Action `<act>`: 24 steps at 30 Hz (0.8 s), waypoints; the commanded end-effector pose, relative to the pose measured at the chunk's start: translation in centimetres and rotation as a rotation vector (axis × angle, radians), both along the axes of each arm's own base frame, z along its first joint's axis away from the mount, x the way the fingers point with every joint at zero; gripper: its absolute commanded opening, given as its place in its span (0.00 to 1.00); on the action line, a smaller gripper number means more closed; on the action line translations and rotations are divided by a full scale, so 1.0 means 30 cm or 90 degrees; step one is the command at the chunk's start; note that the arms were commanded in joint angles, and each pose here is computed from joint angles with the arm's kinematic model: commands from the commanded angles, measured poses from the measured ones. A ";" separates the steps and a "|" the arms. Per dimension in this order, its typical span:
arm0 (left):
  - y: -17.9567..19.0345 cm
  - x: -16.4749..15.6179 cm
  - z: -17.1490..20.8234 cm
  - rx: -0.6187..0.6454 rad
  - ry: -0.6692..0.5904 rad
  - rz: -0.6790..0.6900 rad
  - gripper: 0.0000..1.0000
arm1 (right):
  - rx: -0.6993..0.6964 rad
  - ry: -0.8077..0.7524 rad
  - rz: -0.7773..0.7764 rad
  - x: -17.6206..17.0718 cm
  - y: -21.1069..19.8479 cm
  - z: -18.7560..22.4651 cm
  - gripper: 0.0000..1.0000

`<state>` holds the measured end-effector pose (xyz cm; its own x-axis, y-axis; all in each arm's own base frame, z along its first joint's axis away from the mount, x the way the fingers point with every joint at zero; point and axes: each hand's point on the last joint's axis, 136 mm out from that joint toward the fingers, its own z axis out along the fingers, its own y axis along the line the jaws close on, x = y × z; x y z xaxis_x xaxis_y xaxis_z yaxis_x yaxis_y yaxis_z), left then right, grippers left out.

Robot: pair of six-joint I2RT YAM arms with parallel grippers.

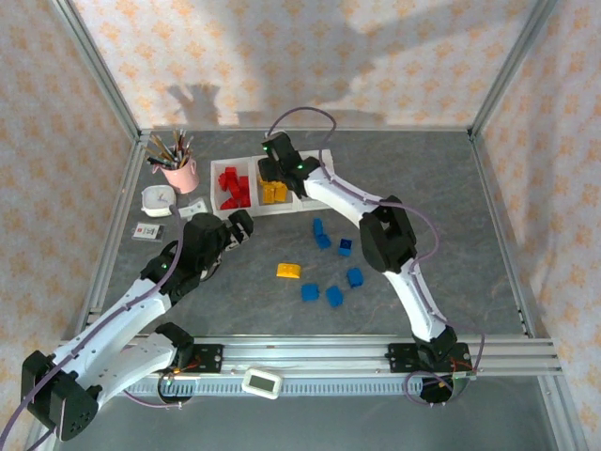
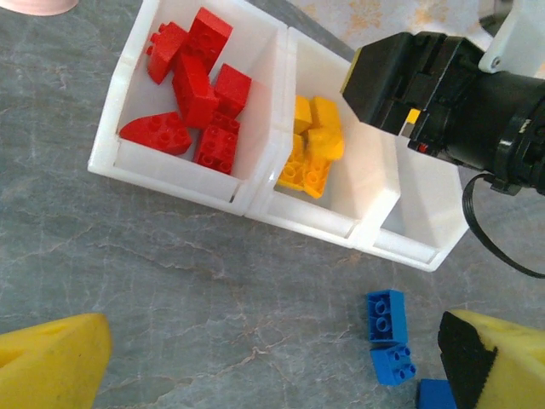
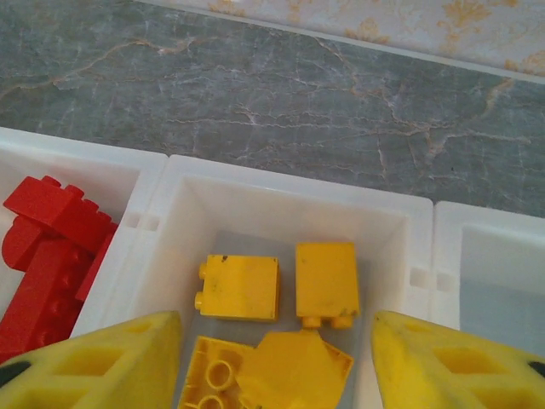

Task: Sort the legos into containers by color
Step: Place the lego in the container.

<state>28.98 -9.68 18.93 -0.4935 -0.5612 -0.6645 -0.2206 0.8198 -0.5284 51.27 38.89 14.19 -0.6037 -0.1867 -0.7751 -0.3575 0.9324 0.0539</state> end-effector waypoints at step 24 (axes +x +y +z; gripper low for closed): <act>-0.128 -0.120 -0.074 -0.038 0.060 -0.149 0.99 | -0.105 0.164 0.129 -0.733 -0.246 -0.034 0.77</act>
<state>26.70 -12.91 18.23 -0.6213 -0.5006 -0.6028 -0.0894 0.8096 -0.5802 31.30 32.72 13.55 -0.6935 -0.4069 -0.5945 -0.5276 0.8488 0.0346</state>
